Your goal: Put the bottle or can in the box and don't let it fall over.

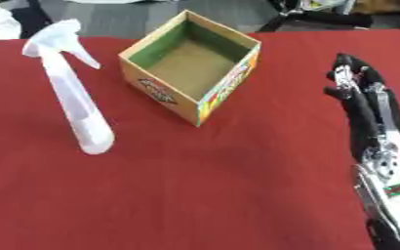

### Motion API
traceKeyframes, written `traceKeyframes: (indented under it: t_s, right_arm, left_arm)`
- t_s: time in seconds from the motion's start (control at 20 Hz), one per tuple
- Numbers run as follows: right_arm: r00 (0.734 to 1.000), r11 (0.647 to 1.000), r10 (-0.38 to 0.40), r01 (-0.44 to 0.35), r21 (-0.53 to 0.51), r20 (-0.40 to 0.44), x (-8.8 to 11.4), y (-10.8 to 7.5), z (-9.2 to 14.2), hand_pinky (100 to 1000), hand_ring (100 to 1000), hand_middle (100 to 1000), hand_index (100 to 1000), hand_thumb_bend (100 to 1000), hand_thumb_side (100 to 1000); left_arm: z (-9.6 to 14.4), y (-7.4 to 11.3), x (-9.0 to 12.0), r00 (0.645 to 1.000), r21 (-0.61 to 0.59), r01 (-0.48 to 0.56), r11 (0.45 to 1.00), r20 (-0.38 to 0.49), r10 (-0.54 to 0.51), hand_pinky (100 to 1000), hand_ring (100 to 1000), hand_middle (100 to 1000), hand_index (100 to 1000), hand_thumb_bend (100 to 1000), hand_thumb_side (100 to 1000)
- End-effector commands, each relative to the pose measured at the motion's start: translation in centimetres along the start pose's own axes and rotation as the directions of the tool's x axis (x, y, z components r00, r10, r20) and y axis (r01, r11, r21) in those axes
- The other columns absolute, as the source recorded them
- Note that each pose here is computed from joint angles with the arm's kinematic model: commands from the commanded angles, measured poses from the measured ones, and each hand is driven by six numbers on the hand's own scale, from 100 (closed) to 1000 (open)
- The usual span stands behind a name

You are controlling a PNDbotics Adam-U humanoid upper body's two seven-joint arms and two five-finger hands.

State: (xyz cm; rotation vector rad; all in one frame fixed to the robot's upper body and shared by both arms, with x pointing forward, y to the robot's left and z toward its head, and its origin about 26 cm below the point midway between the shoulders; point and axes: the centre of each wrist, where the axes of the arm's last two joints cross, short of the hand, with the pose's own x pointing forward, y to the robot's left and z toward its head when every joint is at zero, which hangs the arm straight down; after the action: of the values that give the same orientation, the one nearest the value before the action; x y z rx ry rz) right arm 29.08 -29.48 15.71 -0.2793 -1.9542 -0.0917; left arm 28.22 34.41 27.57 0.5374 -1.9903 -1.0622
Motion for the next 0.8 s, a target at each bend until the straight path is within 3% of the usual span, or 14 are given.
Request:
traceKeyframes:
  t_s: [0.05,0.35,0.8]
  right_arm:
    - [1.0,1.0,0.015,-0.015,0.013,0.022,0.6,-0.3,-0.3,787,829,871,819,100,647]
    - [1.0,1.0,-0.007,0.007,0.007,0.011,0.4,0.2,-0.3,787,825,869,817,100,649]
    - [1.0,0.999,-0.008,0.008,0.037,0.008,0.7,0.1,-0.3,789,829,874,818,100,647]
  left_arm:
    - [-0.9,1.4,1.6,0.997,-0.087,0.074,0.993,0.017,-0.073,804,712,739,803,100,552]
    - [-2.9,2.0,3.6,1.0,-0.183,0.021,0.983,-0.003,-0.022,818,719,746,809,100,590]
    - [-4.9,2.5,4.7,0.998,-0.289,0.048,0.956,-0.011,-0.054,831,739,759,821,100,619]
